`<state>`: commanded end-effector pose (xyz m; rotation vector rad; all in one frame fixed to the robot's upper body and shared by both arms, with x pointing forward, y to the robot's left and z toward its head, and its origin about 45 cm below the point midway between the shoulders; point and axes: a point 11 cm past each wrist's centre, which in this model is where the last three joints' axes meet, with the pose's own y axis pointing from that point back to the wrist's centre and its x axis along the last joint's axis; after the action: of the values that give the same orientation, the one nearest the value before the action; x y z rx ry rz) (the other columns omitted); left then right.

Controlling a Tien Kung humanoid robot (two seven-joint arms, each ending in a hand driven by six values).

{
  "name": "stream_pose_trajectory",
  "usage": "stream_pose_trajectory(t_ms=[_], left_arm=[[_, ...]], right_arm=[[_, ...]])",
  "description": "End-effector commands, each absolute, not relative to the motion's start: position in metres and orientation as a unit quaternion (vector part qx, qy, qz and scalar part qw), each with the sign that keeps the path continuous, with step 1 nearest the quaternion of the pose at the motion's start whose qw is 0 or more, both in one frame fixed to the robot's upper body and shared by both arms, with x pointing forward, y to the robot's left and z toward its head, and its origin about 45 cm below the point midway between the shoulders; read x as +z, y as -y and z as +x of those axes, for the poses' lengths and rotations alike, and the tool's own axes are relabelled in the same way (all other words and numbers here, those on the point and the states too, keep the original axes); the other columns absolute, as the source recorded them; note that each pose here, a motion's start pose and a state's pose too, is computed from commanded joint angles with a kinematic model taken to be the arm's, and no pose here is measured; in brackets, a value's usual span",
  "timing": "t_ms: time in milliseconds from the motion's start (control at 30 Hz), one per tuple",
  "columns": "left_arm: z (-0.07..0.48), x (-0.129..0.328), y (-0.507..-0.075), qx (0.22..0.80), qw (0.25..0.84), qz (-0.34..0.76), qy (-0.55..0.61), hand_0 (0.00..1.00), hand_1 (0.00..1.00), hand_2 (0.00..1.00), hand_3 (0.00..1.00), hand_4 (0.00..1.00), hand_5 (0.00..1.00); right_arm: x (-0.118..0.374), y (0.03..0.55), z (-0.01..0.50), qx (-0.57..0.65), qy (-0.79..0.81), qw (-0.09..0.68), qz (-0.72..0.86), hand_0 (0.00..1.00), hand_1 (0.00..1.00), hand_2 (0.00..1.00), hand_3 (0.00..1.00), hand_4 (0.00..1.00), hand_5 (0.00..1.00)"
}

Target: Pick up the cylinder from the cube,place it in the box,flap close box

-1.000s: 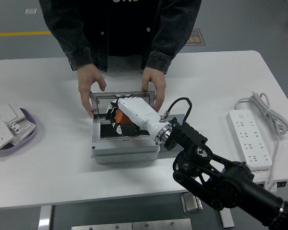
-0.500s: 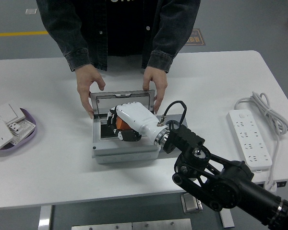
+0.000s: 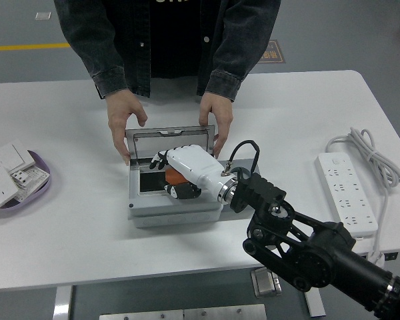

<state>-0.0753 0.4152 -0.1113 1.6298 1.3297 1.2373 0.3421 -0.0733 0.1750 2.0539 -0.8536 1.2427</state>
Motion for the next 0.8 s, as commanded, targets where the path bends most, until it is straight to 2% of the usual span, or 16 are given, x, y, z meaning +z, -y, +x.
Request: stream_pose_trajectory(t_ms=[167,200,233,367,567,600,767,800], left_arm=[[-0.075,-0.112,-0.414,0.476,0.345,0.626,-0.512,0.619,0.624,0.594,0.661,0.71,0.238],[-0.075,-0.112,-0.414,0.476,0.345,0.626,-0.512,0.619,0.624,0.594,0.66,0.71,0.239],[-0.075,-0.112,-0.414,0.476,0.346,0.626,-0.512,0.619,0.624,0.594,0.66,0.71,0.239],[-0.075,-0.112,-0.412,0.476,0.347,0.625,-0.513,0.619,0.624,0.594,0.66,0.71,0.239],[-0.077,-0.113,-0.411,0.475,0.347,0.625,-0.514,0.619,0.625,0.594,0.66,0.71,0.239],[-0.077,-0.113,-0.411,0.475,0.346,0.625,-0.514,0.619,0.624,0.594,0.66,0.71,0.238],[-0.074,-0.112,-0.413,0.476,0.347,0.626,-0.511,0.619,0.624,0.594,0.66,0.71,0.238],[-0.073,-0.112,-0.414,0.477,0.347,0.626,-0.51,0.619,0.624,0.594,0.66,0.711,0.239]], right_arm=[[0.176,0.073,0.339,0.442,0.329,0.27,0.79,0.803,0.673,0.652,0.671,0.718,0.274],[0.177,0.073,0.337,0.432,0.331,0.261,0.797,0.814,0.674,0.653,0.672,0.765,0.317],[0.177,0.073,0.335,0.422,0.333,0.252,0.805,0.814,0.674,0.653,0.672,0.765,0.317],[0.188,0.071,0.321,0.372,0.341,0.192,0.841,0.814,0.674,0.653,0.672,0.765,0.317],[0.231,0.076,0.322,0.32,0.379,0.109,0.861,0.816,0.67,0.655,0.672,0.779,0.337],[0.241,0.078,0.324,0.316,0.387,0.099,0.861,0.773,0.654,0.644,0.665,0.766,0.343],[0.262,0.097,0.355,0.322,0.419,0.106,0.842,0.773,0.654,0.644,0.665,0.766,0.343],[0.264,0.101,0.363,0.331,0.424,0.117,0.835,0.722,0.638,0.636,0.66,0.754,0.348]])
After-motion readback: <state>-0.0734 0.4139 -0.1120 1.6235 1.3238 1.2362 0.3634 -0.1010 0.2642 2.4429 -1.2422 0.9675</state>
